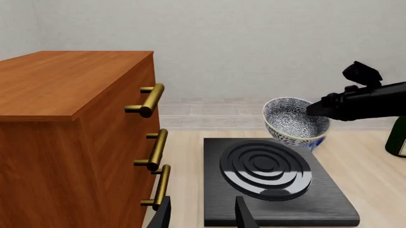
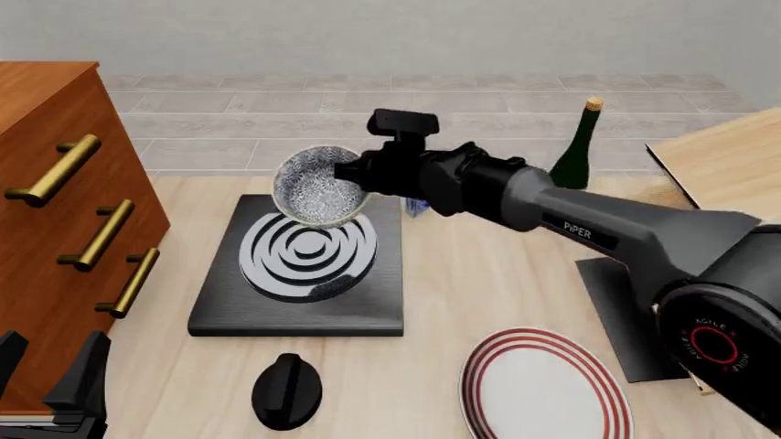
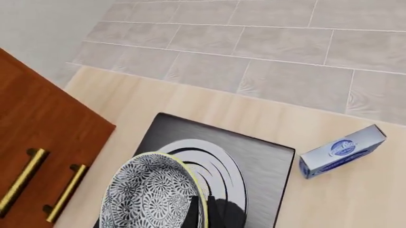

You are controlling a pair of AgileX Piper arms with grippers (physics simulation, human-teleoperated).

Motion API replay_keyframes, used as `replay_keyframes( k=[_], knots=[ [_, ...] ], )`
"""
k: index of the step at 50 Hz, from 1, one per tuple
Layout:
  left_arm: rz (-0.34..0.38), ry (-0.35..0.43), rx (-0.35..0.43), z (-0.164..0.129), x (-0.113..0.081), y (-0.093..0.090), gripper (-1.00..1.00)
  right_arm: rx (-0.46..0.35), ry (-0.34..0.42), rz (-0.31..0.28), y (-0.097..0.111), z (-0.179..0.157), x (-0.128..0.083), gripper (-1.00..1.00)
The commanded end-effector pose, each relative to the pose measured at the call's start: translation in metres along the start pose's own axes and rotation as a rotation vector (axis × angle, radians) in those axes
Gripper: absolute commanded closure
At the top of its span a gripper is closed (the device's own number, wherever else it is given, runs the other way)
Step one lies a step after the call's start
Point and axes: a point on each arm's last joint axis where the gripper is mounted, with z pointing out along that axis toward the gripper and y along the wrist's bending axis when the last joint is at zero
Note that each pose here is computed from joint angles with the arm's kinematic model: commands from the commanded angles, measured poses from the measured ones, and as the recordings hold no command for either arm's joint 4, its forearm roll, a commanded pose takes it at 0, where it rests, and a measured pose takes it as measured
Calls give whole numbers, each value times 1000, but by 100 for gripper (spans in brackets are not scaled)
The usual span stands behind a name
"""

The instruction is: Put the bowl on the stove.

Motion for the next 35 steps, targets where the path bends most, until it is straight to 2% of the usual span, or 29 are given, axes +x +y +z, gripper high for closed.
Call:
replay_keyframes(
  k=[1,16,35],
  knots=[
    [0,0,0,0,0,0,-100,-22,15,54,11,19,8,100],
    [0,0,0,0,0,0,-100,-3,37,78,3,59,16,100],
    [0,0,0,0,0,0,-100,6,60,96,-2,85,34,100]
  ],
)
